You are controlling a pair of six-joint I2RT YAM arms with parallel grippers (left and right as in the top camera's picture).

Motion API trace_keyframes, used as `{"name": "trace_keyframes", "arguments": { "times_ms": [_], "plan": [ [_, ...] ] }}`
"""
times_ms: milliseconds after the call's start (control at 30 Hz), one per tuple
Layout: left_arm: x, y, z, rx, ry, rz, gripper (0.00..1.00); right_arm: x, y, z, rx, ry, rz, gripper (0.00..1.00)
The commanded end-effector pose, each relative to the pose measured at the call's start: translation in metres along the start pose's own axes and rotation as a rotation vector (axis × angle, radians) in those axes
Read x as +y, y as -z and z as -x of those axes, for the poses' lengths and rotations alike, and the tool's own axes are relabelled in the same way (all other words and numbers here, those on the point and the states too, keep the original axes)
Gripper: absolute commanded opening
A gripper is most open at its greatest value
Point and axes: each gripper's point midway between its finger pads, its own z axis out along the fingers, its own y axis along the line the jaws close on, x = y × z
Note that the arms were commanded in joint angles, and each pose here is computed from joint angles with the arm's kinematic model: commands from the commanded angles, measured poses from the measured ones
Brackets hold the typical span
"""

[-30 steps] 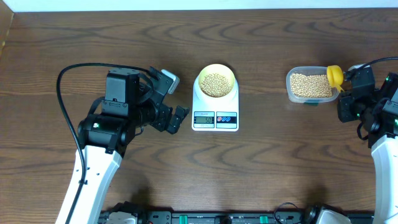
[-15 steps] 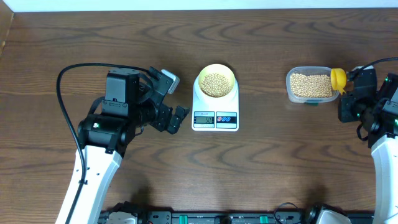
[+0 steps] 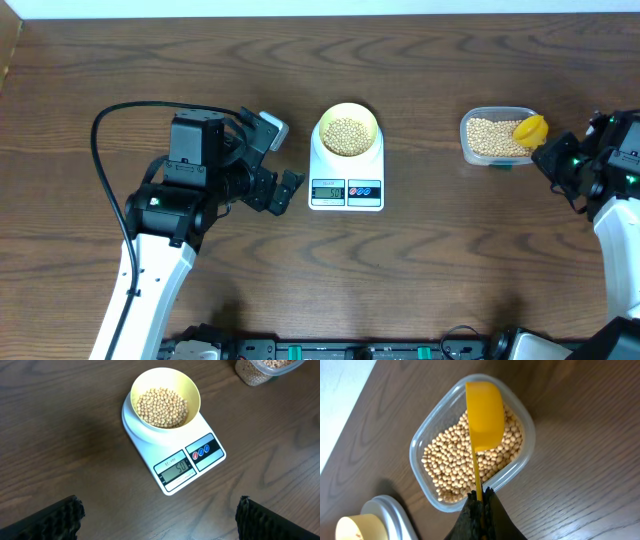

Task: Scoop item into bowl and weigh 50g on scale
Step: 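Lower the yellow scoop into the tub and rest it on the soybeans, then open the right gripper and release the scoop handle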

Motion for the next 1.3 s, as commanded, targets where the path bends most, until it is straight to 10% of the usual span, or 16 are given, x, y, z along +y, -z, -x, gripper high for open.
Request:
{"name": "trace_keyframes", "arguments": {
  "times_ms": [0,600,667,700,767,1267],
  "plan": [
    [-0.001,0.001,0.002,-0.005,0.004,-0.008,1.0,0.004,-0.001,-0.001,0.01,-0.04,0.016,0.01],
    [-0.001,0.001,0.002,-0.005,0.004,-0.008,1.0,0.028,0.0,-0.013,0.09,-0.041,0.152,0.04],
    [-0.001,0.001,0.002,-0.005,0.004,-0.008,1.0,0.023,-0.001,-0.019,0.112,-0.052,0.132,0.41],
    [-0.001,0.001,0.002,-0.005,0.004,-0.008,1.0,0.015,-0.002,-0.023,0.126,-0.065,0.095,0.81],
    [-0.001,0.001,0.002,-0.005,0.004,-0.008,1.0,0.01,-0.002,-0.027,0.137,-0.069,0.068,0.99],
    [-0.001,0.001,0.002,-0.005,0.004,-0.008,1.0,-0.058,0.066,-0.021,-0.066,-0.054,-0.356,0.99]
  ]
}}
